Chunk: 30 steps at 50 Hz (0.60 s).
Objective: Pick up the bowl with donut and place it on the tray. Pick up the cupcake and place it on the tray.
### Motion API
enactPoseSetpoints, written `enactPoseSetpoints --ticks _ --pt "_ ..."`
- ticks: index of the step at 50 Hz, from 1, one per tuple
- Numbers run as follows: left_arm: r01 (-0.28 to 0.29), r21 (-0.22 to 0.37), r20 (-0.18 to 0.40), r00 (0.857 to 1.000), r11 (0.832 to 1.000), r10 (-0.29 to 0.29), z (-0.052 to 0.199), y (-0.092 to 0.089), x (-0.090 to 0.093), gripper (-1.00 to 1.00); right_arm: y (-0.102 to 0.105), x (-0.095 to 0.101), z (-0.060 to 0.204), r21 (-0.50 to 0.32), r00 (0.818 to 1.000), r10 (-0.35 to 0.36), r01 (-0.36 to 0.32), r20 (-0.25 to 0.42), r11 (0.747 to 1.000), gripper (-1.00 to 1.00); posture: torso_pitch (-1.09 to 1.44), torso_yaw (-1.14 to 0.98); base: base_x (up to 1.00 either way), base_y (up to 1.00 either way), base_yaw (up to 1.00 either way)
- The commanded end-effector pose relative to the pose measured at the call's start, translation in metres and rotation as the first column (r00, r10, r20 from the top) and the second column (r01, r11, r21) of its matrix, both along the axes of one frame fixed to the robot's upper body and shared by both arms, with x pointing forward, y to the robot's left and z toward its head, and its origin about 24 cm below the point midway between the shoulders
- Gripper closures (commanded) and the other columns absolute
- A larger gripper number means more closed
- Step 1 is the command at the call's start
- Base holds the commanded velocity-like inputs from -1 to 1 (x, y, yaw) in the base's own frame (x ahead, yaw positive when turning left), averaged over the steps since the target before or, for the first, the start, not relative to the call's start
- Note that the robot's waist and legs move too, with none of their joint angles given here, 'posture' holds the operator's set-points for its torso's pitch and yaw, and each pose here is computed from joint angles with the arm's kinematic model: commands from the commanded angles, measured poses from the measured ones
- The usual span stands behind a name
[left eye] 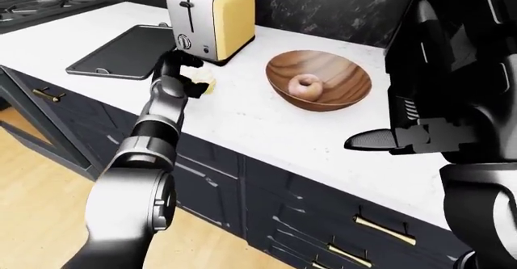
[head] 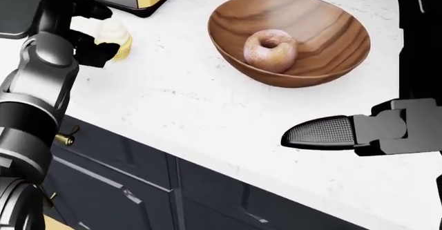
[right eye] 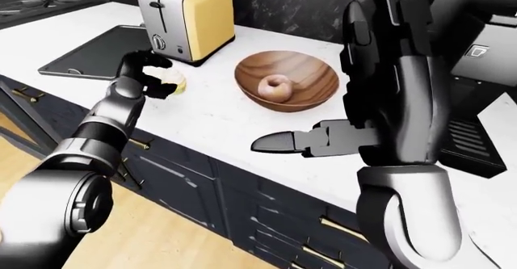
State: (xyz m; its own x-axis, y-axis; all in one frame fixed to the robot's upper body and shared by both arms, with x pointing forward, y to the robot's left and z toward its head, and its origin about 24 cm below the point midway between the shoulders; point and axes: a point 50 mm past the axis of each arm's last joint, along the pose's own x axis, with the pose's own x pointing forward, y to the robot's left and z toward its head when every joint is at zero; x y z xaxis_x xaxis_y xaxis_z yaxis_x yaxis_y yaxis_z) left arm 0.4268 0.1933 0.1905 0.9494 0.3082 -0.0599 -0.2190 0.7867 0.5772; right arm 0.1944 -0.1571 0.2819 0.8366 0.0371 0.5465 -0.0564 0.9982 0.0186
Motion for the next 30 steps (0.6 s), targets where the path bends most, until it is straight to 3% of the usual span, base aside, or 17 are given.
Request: enactPoseSetpoints --ticks 1,8,11,14,23,30 --pt "0.026 0.021 0.068 0.997 0.999 -0.027 0.02 -0.006 0.003 0.22 -0.001 -0.005 0.008 0.009 0.998 -0.006 0.005 0.062 1.0 -1.0 0.0 0.0 0.0 0.0 0.0" --pt "0.03 0.046 0.068 0.997 0.999 -0.033 0.007 -0.007 0.001 0.5 -0.001 -0.006 0.007 0.009 0.998 -0.001 0.001 0.065 1.0 -1.0 0.0 0.0 0.0 0.0 0.0" --pt "0.038 0.034 0.092 0.995 0.999 -0.041 0.012 -0.007 0.001 0.67 -0.001 -0.006 0.006 0.008 0.998 -0.002 0.001 0.065 1.0 -1.0 0.0 0.0 0.0 0.0 0.0" --pt "0.048 0.004 0.132 0.99 0.999 -0.048 0.023 -0.002 0.001 1.0 -0.001 -0.006 0.007 0.005 0.998 -0.003 0.003 0.067 1.0 -1.0 0.0 0.0 0.0 0.0 0.0" --pt "0.063 -0.013 0.189 0.98 0.998 -0.059 0.037 0.005 -0.006 1.0 0.001 -0.007 0.012 -0.004 0.998 -0.001 0.001 0.07 1.0 -1.0 0.0 0.0 0.0 0.0 0.0" --pt "0.075 -0.007 0.241 0.968 0.997 -0.071 0.062 0.007 -0.021 1.0 0.002 -0.007 0.014 -0.012 0.997 0.001 0.0 0.073 1.0 -1.0 0.0 0.0 0.0 0.0 0.0"
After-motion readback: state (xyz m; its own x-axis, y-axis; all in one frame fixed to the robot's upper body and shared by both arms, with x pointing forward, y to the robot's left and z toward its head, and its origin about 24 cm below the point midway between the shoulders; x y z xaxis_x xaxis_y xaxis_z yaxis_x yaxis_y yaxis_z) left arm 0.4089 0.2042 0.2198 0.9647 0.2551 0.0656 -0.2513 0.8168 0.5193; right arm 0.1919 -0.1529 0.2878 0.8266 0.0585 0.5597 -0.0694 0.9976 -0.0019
